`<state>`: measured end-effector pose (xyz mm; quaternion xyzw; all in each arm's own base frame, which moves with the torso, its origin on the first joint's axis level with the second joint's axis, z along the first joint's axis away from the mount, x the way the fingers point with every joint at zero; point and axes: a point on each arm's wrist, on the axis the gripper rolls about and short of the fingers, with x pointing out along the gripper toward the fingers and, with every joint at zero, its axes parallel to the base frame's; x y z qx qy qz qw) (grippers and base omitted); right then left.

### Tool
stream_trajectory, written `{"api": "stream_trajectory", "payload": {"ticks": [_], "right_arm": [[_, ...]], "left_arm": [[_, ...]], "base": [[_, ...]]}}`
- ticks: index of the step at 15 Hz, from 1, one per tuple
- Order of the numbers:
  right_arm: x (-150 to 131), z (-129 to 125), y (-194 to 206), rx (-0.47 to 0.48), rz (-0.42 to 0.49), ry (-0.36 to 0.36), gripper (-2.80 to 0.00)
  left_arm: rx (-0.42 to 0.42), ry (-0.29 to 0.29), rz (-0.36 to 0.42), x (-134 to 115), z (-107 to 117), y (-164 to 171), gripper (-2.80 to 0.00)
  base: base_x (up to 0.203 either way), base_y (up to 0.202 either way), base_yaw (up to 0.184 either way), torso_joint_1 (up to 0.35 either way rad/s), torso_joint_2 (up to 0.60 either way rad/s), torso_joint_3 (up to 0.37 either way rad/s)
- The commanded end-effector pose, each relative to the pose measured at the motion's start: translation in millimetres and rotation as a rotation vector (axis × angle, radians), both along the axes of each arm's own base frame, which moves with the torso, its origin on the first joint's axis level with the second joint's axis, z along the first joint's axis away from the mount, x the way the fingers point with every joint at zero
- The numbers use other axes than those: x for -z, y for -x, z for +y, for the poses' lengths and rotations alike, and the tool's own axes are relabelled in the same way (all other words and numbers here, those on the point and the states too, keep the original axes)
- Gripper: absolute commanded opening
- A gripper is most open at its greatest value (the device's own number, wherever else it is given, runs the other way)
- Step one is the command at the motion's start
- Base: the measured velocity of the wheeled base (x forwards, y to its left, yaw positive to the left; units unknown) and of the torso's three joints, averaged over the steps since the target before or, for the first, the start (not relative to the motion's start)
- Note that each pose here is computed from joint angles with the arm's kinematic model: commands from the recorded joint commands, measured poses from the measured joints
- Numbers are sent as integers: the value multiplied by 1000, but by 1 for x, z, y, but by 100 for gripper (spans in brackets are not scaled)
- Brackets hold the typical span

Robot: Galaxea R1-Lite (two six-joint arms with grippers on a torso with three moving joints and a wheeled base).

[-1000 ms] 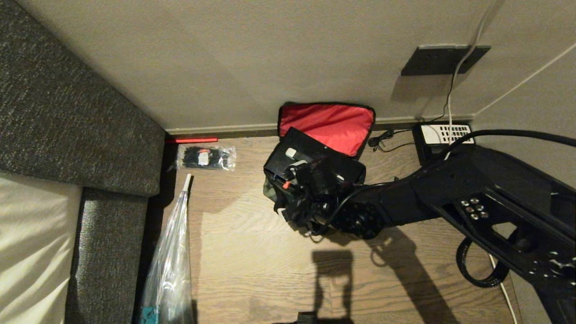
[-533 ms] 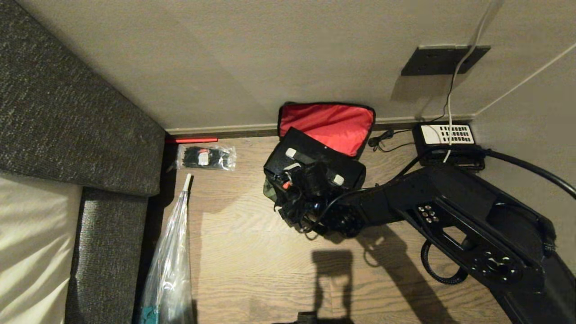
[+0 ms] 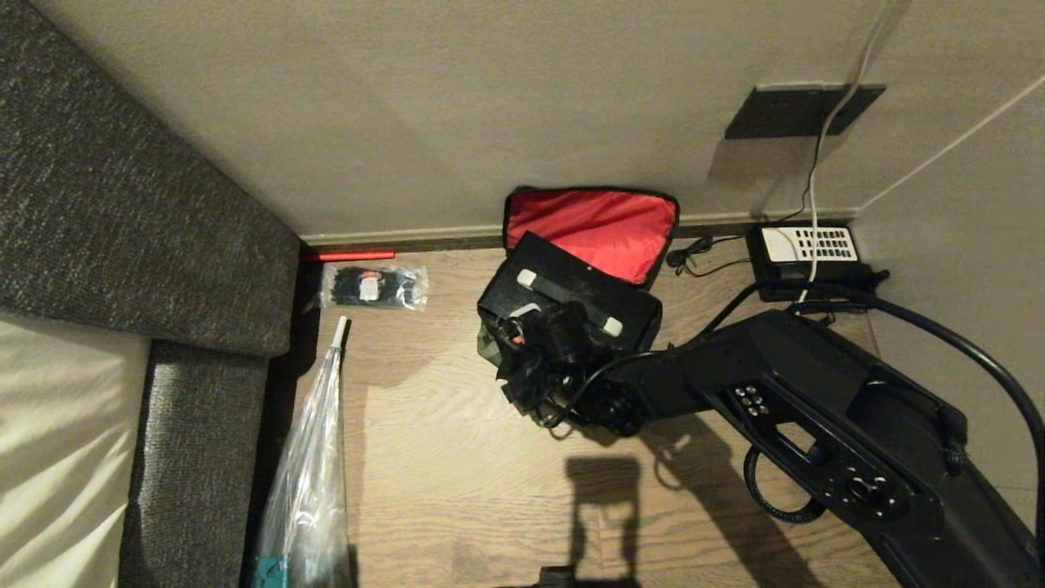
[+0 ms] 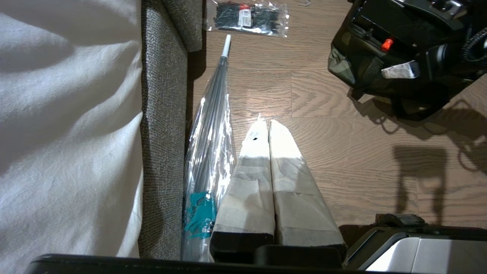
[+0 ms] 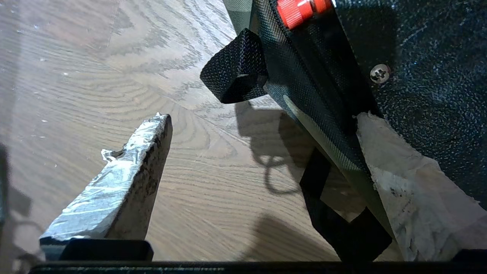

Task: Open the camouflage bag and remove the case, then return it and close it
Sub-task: Close the top of the storage box

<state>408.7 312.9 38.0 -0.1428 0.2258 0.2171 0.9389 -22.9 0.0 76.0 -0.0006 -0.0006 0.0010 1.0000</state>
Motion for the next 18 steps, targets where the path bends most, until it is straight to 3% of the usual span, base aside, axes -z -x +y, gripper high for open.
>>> {"api": "stream_trajectory", "payload": {"ticks": [1,9,12,15,16,17,18], "right_arm": [[9,0,-2,-2,15,19,0],[28,3,-3,-13,68,61,0],[20,3,-4,-1,56,35,0],[19,4,-5,36,78,-43,0],[21,4,-5,37,82,-43,-93],[23,4,-4,33,88,-30,-280],[23,4,-4,34,85,-34,-280]], "left_arm": [[-1,0,-3,0,0,0,-280],[0,0,-3,0,0,0,-280],[-1,0,-3,0,0,0,-280],[-1,0,-3,0,0,0,-280],[-1,0,-3,0,0,0,-280],[-1,0,-3,0,0,0,-280],[-1,0,-3,0,0,0,-280]], "base": [[0,0,0,0,0,0],[0,0,0,0,0,0],[0,0,0,0,0,0],[0,0,0,0,0,0],[0,0,0,0,0,0],[0,0,0,0,0,0],[0,0,0,0,0,0]]}}
